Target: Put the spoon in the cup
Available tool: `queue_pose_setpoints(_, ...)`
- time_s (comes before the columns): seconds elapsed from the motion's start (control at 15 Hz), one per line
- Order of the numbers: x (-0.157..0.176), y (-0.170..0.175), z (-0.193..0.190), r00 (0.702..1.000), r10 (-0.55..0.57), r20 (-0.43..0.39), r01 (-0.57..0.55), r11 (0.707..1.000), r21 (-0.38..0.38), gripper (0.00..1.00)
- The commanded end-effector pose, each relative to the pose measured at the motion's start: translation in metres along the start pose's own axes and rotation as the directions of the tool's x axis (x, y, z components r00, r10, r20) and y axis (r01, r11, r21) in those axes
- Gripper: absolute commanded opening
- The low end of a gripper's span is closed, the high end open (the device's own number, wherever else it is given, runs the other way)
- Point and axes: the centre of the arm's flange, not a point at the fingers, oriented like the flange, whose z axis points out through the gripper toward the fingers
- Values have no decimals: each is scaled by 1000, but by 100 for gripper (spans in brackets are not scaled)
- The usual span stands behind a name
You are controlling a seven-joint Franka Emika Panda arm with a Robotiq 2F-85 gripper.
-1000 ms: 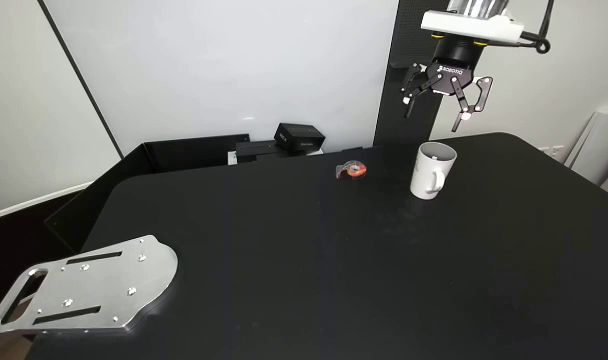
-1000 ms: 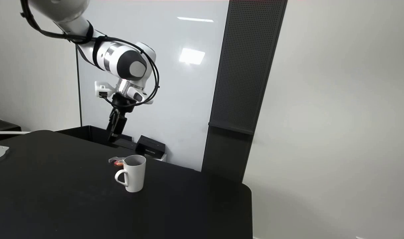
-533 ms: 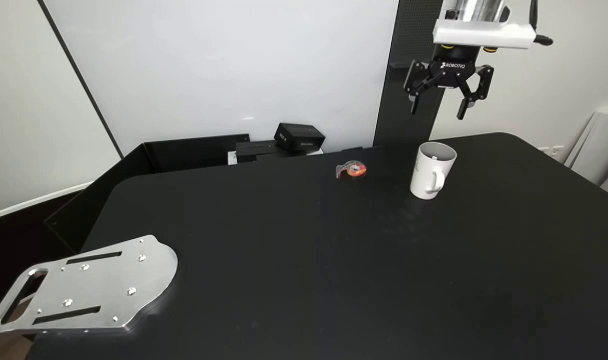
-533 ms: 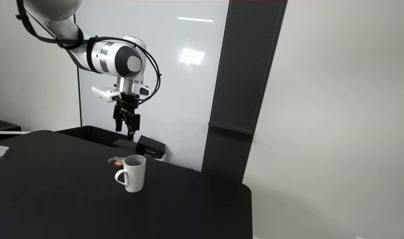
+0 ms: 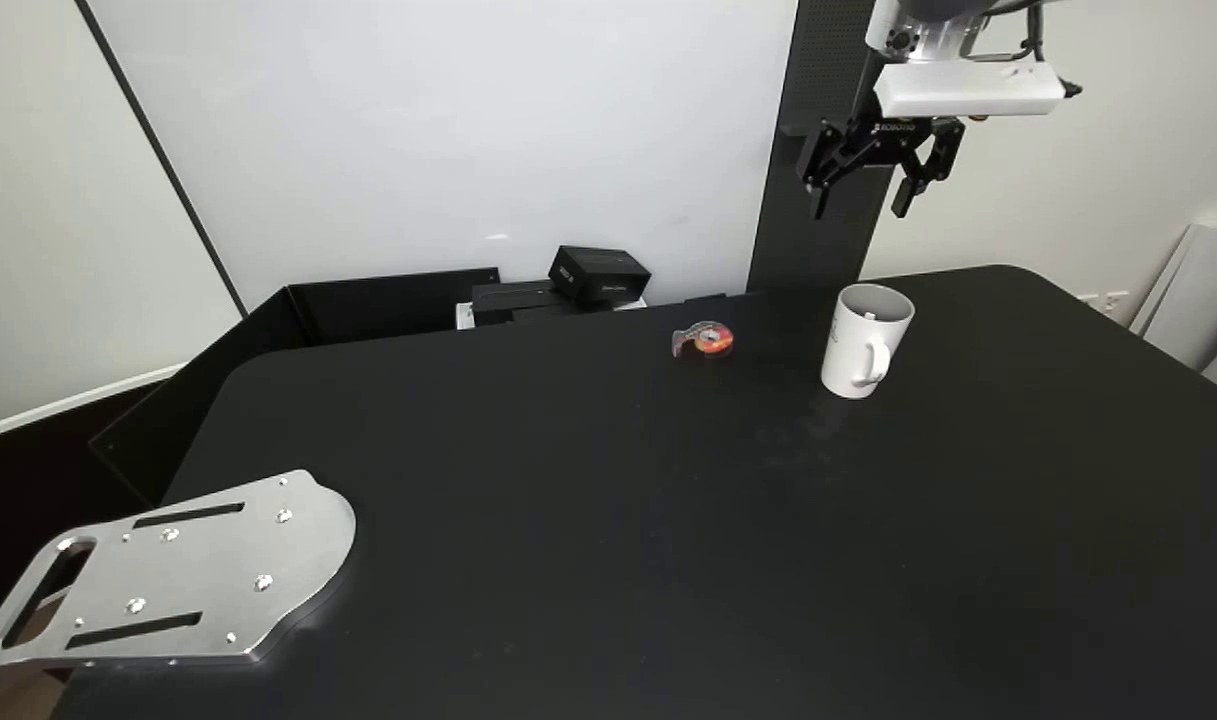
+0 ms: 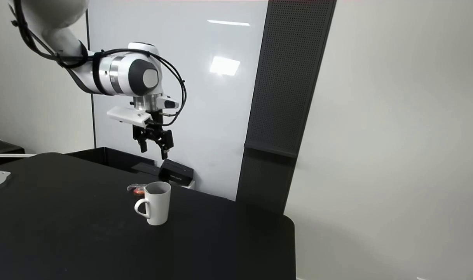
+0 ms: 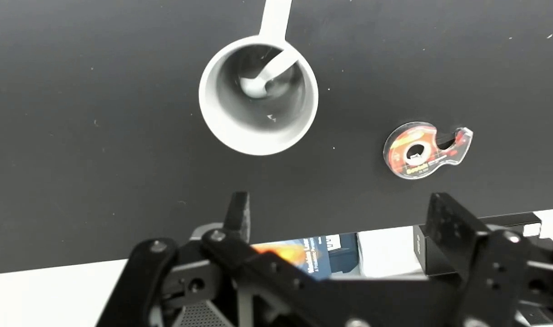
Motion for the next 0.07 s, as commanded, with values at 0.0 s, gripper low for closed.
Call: queue_pose_setpoints(0.0, 0, 0, 0, 1000, -5, -2, 5, 1000, 0, 100)
